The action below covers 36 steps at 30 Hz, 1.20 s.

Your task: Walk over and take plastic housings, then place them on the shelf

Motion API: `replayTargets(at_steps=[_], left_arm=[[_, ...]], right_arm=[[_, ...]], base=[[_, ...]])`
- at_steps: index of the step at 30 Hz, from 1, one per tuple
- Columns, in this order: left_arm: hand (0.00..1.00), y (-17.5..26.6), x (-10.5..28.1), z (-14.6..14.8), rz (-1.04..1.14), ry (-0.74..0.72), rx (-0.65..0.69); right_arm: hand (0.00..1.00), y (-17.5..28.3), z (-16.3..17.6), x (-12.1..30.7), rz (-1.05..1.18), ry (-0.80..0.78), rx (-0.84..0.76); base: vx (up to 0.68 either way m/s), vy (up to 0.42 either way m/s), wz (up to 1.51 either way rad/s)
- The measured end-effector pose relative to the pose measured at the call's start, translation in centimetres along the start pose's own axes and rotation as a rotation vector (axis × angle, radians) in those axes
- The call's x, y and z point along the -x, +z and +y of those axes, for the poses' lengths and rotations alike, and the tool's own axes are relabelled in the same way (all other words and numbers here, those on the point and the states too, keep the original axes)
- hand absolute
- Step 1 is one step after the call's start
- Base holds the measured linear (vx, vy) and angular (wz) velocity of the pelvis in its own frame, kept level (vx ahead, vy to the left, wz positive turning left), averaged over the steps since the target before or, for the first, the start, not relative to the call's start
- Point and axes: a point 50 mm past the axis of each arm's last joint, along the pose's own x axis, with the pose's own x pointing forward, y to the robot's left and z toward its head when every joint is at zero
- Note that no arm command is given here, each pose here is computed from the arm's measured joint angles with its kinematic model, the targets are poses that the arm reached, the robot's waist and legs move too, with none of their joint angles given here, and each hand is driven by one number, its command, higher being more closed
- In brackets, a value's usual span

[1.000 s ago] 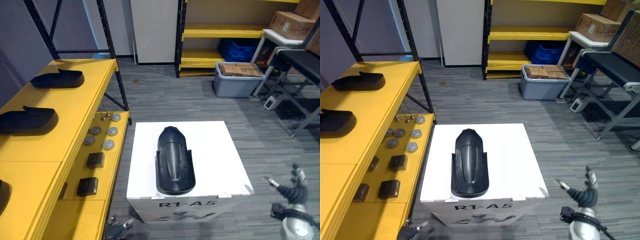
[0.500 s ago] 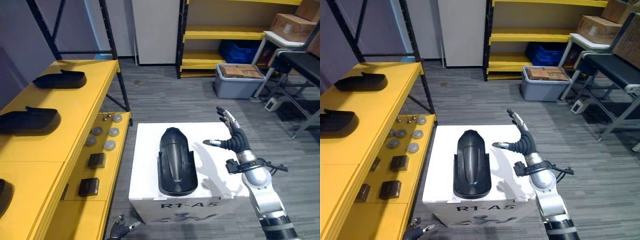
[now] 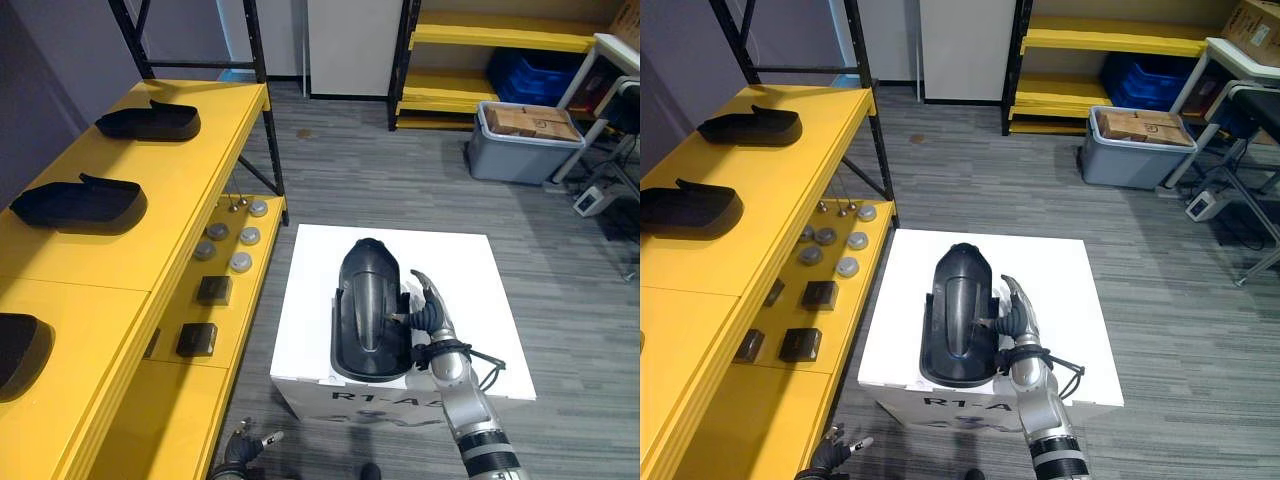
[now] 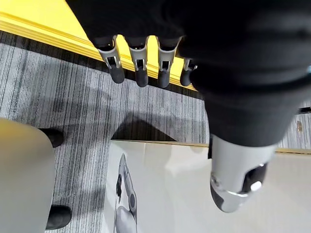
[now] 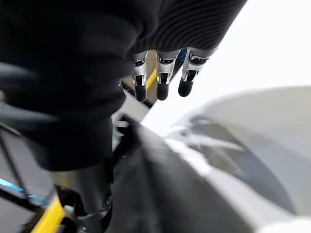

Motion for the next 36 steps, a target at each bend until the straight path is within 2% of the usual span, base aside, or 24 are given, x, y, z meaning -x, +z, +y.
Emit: replayTargets(at_steps=[3,4,13,28,33,36], left_arm=[[0.0,0.0,0.0,-0.1,0.004,0.008,0.002],[0.0,0.0,0.0,-0.1,0.006,0.008,0.003],[0.0,0.1,0.0,-0.4,0.01,0.008,0.007],[0.0,0.1,-0.1,-0.3,0.008,0.011,0.008],[0.0,0.7,0.3,0.5,-0.037,0.063,0.038],[0.0,2.0,0.9,2.1,-0.113,0.144,0.096]], right_arm=[[0.0,-0.9,0.2,0.3,0.062,-0.03,0.021],[1.0,-1.0,0.4,0.3,0.075,-0.038,0.025],[1.0,-1.4,-0.1,0.1,0.111,-0.09,0.043],[1.0,-1.8,0.4,0.6,0.115,-0.045,-0.022],[1.0,-0.4,0.0,1.2,0.047,-0.079,-0.054],[1.0,0.6,-1.0,1.5,0.003,-0.141,-0.08]], base=[[-0.02,0.034,0.03],[-0.05,0.028,0.02],[-0.03,0.011,0.07],[0.0,0.0,0.0],[0.0,0.0,0.0],[0.0,0.0,0.0]])
